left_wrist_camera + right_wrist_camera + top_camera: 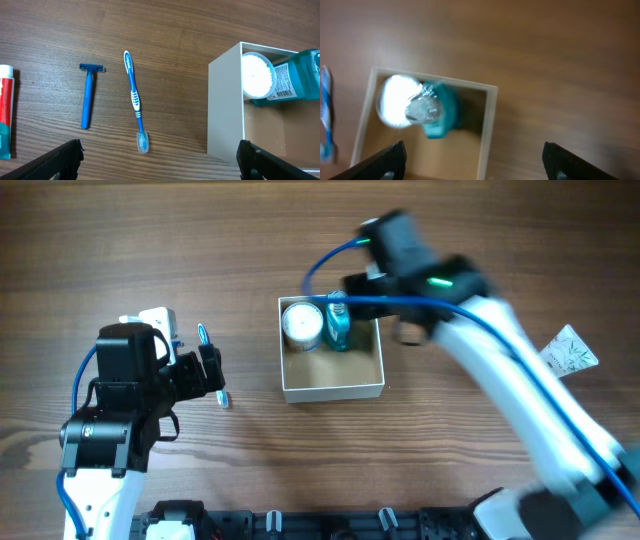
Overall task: Pack container
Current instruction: 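Lower the Listerine bottle into the box beside the tub, release, then grasp the white lotion tube with the right gripper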
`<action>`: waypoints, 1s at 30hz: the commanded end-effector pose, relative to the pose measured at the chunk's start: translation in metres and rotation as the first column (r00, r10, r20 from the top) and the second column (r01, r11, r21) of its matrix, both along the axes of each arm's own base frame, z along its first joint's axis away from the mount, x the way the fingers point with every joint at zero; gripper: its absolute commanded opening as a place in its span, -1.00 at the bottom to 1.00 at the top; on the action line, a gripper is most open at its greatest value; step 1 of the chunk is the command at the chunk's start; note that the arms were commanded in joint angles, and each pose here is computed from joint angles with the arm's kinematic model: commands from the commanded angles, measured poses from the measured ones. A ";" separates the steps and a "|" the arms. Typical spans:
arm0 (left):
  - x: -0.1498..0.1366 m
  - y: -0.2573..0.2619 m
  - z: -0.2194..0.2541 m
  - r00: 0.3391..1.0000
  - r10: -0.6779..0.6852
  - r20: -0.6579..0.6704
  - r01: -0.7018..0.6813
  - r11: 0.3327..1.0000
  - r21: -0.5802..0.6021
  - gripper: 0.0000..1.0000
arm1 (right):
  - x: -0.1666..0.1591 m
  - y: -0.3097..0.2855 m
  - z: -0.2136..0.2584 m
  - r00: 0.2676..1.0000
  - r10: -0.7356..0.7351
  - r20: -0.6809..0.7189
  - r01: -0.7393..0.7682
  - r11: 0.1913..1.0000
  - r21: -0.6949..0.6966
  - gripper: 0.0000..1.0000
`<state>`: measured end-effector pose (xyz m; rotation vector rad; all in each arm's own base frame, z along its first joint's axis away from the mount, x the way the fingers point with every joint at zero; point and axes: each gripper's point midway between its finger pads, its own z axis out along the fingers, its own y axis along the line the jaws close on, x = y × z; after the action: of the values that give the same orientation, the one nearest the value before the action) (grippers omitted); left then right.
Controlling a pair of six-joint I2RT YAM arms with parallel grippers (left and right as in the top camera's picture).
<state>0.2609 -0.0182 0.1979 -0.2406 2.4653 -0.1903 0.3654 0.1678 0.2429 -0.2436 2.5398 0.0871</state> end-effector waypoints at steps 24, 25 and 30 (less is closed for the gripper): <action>0.005 0.000 0.009 1.000 0.008 0.027 -0.008 1.000 -0.005 1.00 | -0.070 -0.307 -0.030 0.796 -0.551 -0.252 0.538 0.834 -0.122 0.99; 0.005 0.000 0.010 1.000 0.008 0.029 -0.008 1.000 -0.005 1.00 | -0.071 -0.307 -0.035 0.797 -0.541 -0.268 0.527 0.840 -0.128 0.99; 0.006 0.000 0.011 0.999 0.009 0.036 -0.009 1.000 -0.005 0.99 | -0.074 -0.306 -0.058 0.795 -0.510 -0.328 0.491 0.859 -0.146 0.97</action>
<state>0.2630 -0.0182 0.1996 -0.2400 2.4543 -0.1916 0.2935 -0.1415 0.2035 0.5410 2.8146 -0.1949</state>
